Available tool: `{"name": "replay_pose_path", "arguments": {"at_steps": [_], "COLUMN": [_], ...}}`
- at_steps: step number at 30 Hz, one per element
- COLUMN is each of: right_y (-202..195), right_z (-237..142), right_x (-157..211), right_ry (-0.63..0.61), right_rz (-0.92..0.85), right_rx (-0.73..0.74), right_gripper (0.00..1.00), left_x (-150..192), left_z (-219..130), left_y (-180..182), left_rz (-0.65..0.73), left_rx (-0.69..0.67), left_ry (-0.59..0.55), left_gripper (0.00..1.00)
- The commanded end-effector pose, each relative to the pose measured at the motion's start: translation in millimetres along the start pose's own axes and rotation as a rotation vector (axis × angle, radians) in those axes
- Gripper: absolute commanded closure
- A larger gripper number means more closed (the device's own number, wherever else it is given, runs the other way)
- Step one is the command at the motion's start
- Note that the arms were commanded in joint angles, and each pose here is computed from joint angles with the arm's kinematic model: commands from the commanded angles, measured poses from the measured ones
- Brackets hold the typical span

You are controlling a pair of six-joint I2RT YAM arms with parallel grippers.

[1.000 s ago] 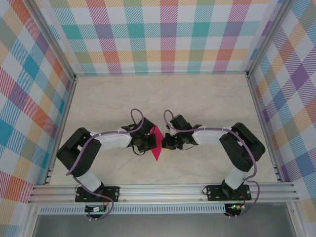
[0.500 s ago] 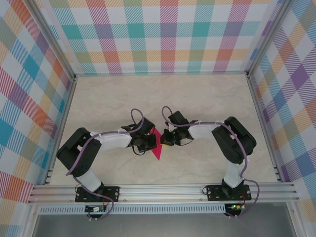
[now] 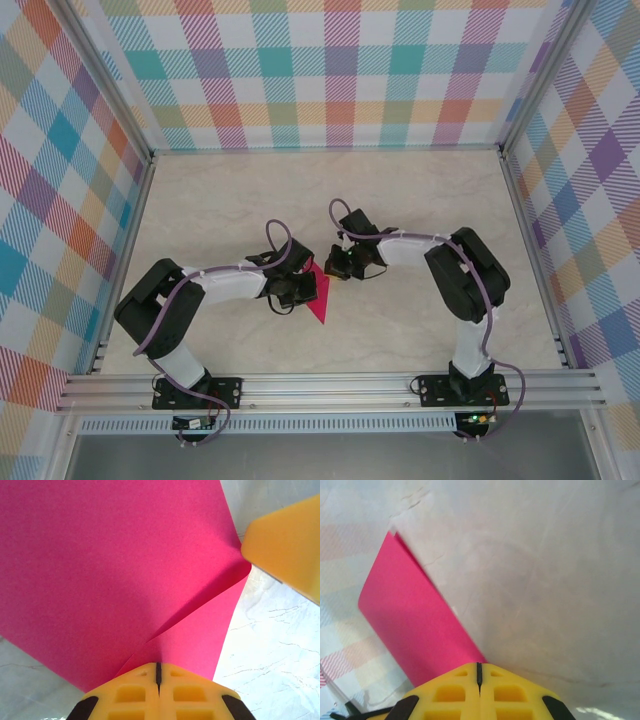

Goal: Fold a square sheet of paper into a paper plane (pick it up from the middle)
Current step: Third fold the triangle at the center of the table.

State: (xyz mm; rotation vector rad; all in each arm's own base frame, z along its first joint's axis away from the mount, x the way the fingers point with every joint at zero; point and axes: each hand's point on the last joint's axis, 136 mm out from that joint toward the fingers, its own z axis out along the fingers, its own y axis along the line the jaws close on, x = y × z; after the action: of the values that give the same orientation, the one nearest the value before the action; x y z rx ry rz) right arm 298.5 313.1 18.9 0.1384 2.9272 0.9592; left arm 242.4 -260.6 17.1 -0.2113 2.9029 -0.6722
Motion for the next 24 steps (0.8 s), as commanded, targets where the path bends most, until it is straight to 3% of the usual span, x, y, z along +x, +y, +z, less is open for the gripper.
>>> {"name": "replay_pose_path", "arguments": {"at_steps": [1, 8, 12, 17, 24], "right_y": [-14.8, 25.7, 32.5, 16.0, -5.6], "right_z": [3.8, -23.3, -23.9, -5.7, 8.1], "right_x": [0.4, -2.7, 13.4, 41.9, 36.9], "right_ry": [0.014, -0.044, 0.019, 0.117, 0.112], "right_rz": [0.035, -0.095, -0.137, -0.14, -0.095], "right_rx": [0.061, -0.107, -0.165, -0.143, -0.058], "right_gripper": [1.0, 1.0, 1.0, 1.0, 1.0], "left_x": [33.4, 31.2, 29.9, 29.4, 30.1], "left_z": [3.8, 3.1, 2.8, 3.1, 3.0], "left_y": [57.3, 54.5, 52.8, 52.8, 53.6], "left_rz": [-0.006, -0.007, -0.004, -0.002, -0.002], "left_rx": [-0.21, -0.202, -0.199, -0.201, -0.204], "left_ry": [0.091, 0.083, 0.081, 0.08, 0.082], "left_gripper": [1.0, 1.0, 1.0, 1.0, 1.0]}}
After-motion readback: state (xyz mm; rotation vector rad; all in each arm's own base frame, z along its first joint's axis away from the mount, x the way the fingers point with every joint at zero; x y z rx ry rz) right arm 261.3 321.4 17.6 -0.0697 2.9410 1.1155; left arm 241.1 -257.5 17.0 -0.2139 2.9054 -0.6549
